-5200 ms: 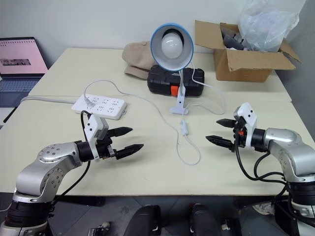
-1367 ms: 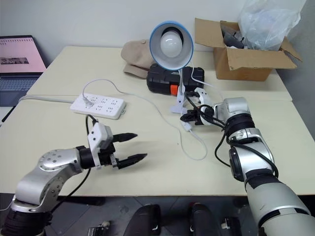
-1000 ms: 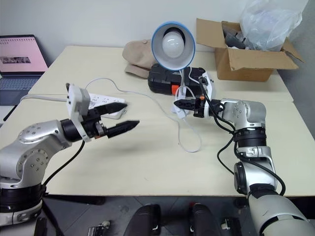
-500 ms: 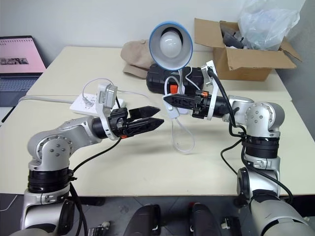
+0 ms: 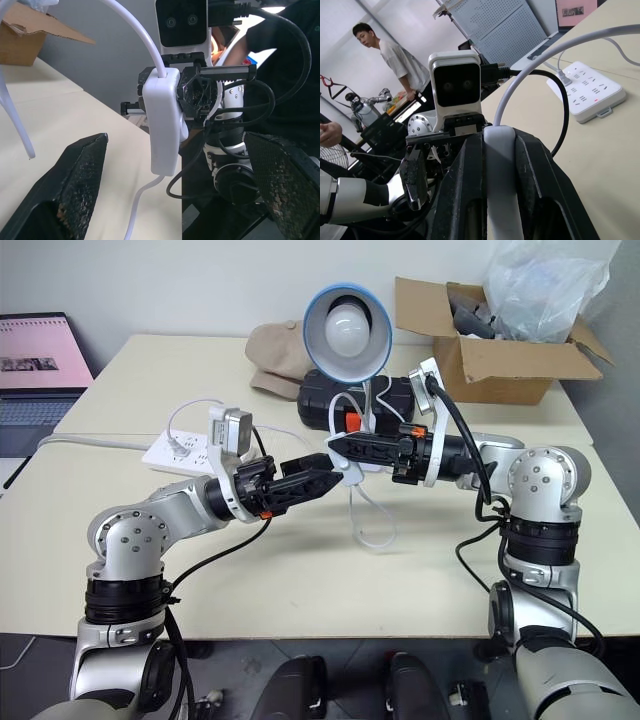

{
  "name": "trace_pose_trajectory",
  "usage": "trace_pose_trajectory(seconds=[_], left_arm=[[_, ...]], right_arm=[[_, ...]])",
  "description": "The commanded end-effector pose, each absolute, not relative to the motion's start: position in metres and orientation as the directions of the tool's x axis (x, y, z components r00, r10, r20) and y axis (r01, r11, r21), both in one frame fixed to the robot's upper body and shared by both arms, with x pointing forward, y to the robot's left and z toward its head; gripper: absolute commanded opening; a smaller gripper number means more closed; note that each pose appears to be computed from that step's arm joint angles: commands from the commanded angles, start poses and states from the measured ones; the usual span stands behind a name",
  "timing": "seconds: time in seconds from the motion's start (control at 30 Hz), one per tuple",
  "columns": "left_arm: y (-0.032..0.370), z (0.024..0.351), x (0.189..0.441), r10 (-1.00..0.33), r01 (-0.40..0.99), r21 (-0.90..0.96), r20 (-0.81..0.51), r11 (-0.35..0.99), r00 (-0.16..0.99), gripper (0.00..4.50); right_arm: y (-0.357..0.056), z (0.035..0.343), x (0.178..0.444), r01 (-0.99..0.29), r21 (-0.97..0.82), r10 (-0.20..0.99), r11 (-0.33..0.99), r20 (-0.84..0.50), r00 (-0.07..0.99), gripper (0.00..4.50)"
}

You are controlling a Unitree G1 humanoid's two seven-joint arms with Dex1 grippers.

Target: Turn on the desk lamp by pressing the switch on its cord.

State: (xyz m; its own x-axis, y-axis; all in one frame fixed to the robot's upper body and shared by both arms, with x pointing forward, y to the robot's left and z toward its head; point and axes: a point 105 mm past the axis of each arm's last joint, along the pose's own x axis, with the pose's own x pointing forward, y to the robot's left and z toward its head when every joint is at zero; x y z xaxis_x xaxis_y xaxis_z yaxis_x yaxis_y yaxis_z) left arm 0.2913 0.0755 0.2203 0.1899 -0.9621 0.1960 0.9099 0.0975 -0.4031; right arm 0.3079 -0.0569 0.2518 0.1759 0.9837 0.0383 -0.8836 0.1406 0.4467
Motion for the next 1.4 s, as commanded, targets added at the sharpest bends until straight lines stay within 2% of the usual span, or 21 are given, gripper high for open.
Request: trace_pose_trajectory(seconds=[0.03,0.63,0.73,1.33,1.4], left_arm=[[0.073,0.231,0.288,-0.957,0.923,-0.381,0.242,0.055,0.157,4.5],[0.066,0.23,0.288,-0.954,0.923,-0.383,0.264,0.03,0.14,4.5],[0.064,0.228,0.286,-0.958,0.925,-0.38,0.257,0.019,0.125,4.11],[0.058,0.226,0.289,-0.961,0.93,-0.368,0.257,0.0,0.101,0.72],[0.058,0.225,0.289,-0.962,0.931,-0.366,0.254,-0.001,0.098,0.51]], right_arm=[[-0.058,0.262,0.3,-0.907,0.404,0.986,0.115,0.06,0.152,0.39],[-0.057,0.262,0.294,-0.91,0.403,0.99,0.099,0.052,0.131,0.39],[-0.056,0.262,0.293,-0.91,0.404,0.991,0.092,0.053,0.124,0.39],[-0.053,0.266,0.289,-0.914,0.4,0.993,0.076,0.052,0.105,0.39],[-0.053,0.267,0.289,-0.913,0.4,0.993,0.076,0.053,0.106,0.39]])
